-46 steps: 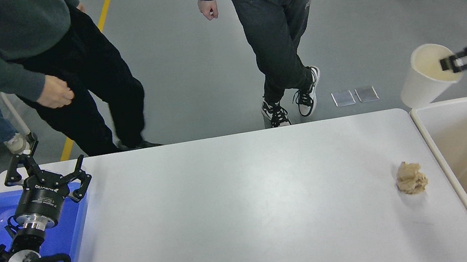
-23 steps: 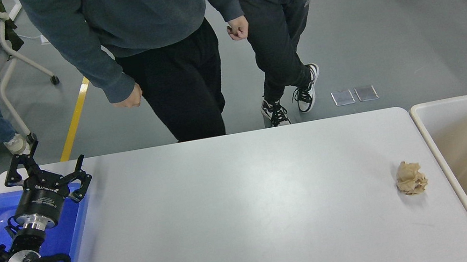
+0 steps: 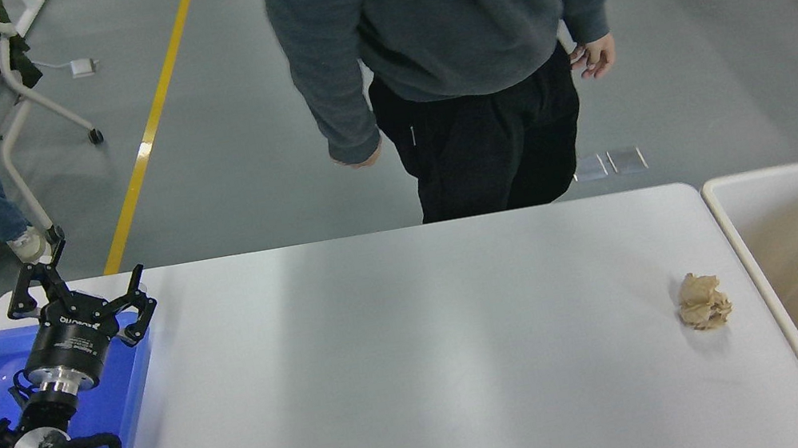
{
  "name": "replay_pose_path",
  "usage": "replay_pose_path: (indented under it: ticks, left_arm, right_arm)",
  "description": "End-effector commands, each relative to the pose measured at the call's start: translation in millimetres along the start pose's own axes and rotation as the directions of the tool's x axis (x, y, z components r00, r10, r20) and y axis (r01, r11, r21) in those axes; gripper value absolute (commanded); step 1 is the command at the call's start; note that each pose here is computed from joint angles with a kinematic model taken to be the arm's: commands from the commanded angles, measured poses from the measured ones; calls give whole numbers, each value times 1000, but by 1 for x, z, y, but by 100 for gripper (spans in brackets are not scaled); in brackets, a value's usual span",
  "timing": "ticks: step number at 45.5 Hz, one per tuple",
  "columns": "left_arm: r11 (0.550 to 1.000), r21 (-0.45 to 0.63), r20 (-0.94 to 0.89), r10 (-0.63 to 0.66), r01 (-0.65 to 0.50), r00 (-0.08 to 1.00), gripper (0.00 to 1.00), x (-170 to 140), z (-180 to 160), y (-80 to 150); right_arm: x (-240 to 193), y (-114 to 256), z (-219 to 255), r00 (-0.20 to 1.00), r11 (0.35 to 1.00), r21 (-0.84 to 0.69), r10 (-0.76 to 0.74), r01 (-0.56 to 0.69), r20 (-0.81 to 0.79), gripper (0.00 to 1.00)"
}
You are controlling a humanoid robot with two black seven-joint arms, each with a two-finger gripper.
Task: Clean the table surface
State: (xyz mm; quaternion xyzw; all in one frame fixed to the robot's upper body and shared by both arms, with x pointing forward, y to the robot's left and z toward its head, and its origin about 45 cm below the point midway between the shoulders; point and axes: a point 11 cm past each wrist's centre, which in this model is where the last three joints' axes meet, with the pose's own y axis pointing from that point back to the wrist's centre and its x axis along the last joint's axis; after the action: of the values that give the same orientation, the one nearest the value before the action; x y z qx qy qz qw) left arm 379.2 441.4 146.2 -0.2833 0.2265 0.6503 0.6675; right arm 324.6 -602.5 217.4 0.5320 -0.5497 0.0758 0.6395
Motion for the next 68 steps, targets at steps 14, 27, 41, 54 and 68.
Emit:
replay_pose_path:
  ticks: [14, 27, 41, 54, 68]
  left_arm:
    - [1000, 0, 0, 0, 0, 1000, 100, 0, 0, 0]
    - [1000, 0, 0, 0, 0, 1000, 100, 0, 0, 0]
    - [1000, 0, 0, 0, 0, 1000, 100, 0, 0, 0]
    - [1000, 0, 0, 0, 0, 1000, 100, 0, 0, 0]
    - [1000, 0, 0, 0, 0, 1000, 100, 0, 0, 0]
  right_arm:
    - [-99, -48, 32, 992, 982, -185, 65, -45, 107, 0]
    - [-145, -51, 28, 985, 977, -212, 56, -20, 164, 0]
    - [-143, -51, 25, 983, 975, -214, 93, -57, 159, 80]
    - [-127, -51, 26, 965, 969, -227, 146, -95, 219, 98]
    - [-109, -51, 24, 878, 971, -212, 193, -108, 438, 97]
